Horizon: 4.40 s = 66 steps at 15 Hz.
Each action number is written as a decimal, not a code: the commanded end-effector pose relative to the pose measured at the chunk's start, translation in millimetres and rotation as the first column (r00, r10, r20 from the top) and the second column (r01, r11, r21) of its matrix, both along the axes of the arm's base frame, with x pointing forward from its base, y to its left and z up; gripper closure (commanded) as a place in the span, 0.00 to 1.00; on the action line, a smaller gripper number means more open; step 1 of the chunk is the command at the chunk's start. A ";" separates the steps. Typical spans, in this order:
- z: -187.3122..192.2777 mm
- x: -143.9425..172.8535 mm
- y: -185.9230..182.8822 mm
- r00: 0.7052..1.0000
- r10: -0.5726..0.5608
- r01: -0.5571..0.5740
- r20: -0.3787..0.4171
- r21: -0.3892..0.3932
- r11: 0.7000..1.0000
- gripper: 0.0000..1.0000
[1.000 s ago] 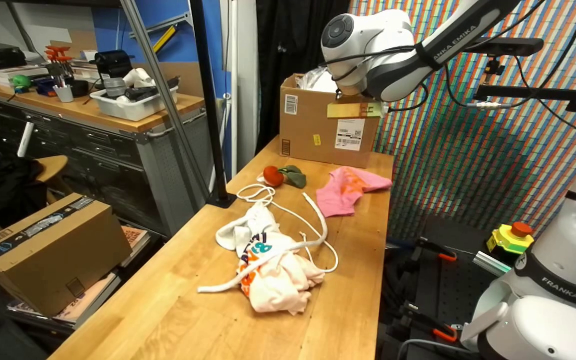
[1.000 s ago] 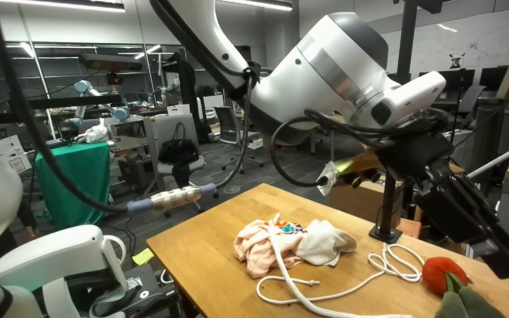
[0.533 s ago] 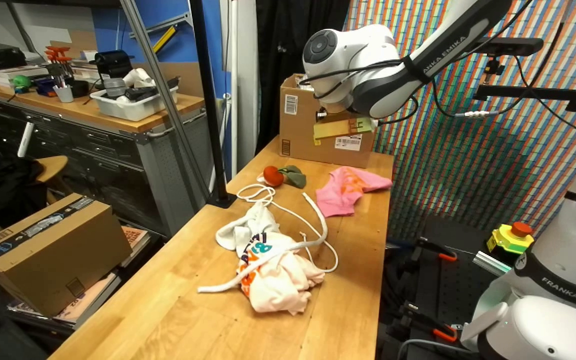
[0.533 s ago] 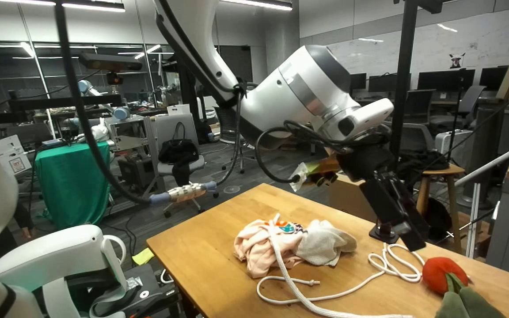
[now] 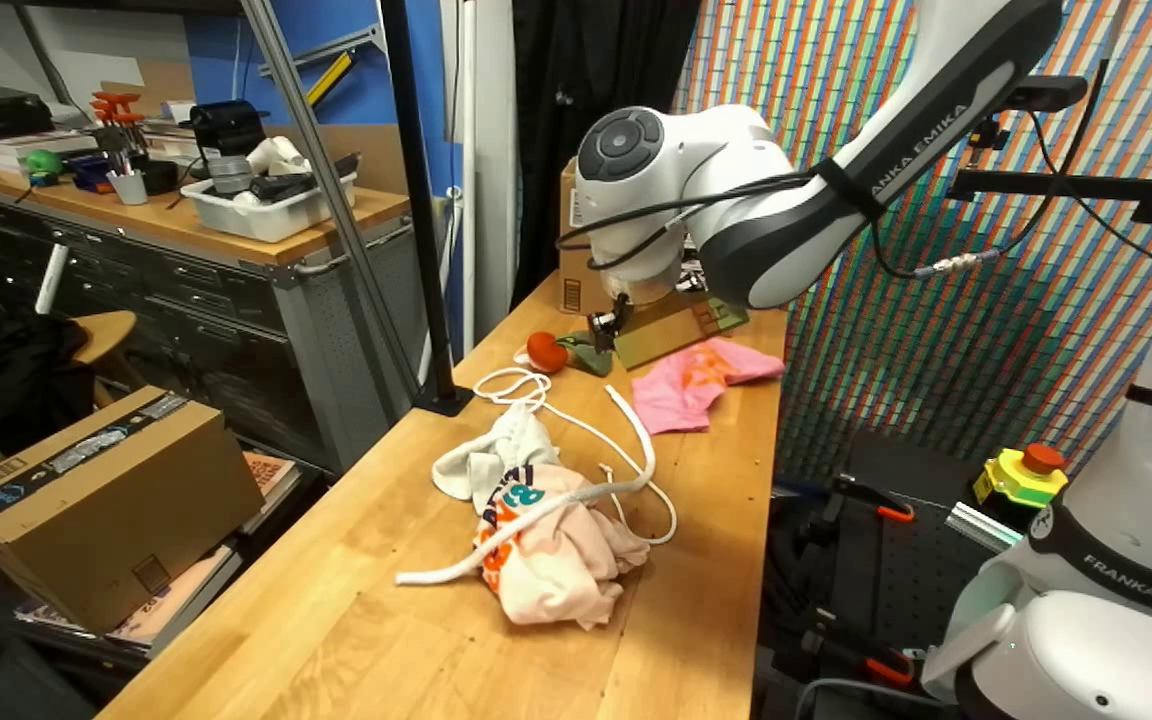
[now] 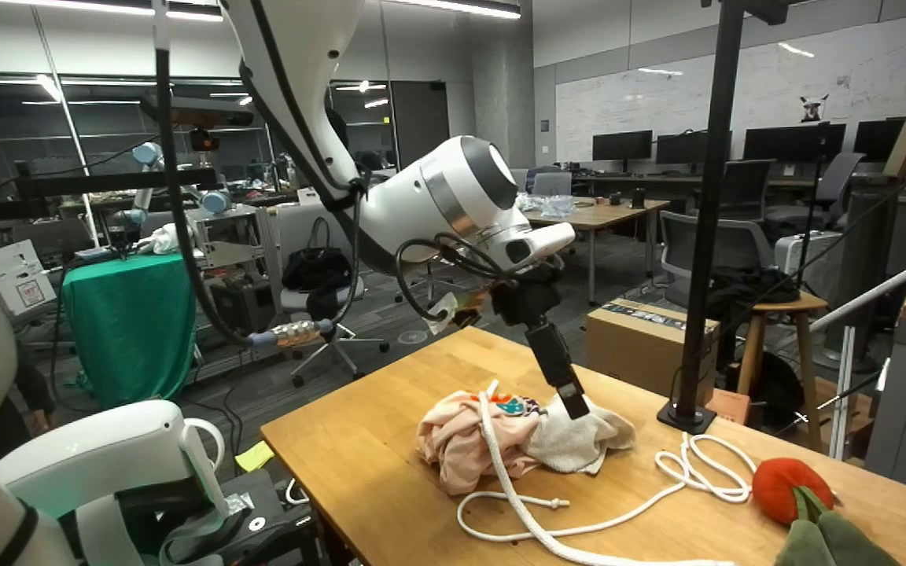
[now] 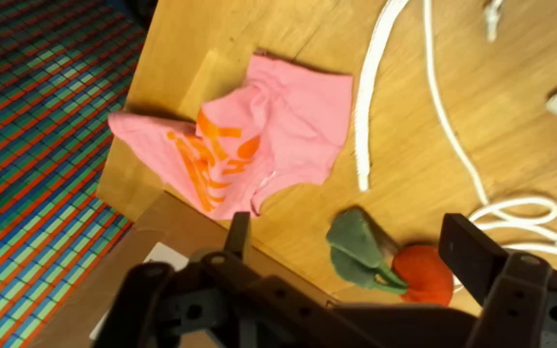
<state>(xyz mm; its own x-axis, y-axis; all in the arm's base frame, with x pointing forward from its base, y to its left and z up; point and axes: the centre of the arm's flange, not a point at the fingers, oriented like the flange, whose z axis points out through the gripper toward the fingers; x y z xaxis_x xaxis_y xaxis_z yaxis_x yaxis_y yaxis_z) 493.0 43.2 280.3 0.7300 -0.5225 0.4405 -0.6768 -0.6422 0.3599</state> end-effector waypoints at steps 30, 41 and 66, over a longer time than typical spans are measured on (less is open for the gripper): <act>-140.6 -0.5 179.1 0.746 0.643 -0.490 -0.172 0.513 0.705 0.00; -146.7 -12.5 194.4 0.716 0.655 -0.476 -0.240 0.519 0.710 0.72; 141.2 -43.5 151.6 0.694 0.701 -0.433 -0.163 0.684 0.587 0.91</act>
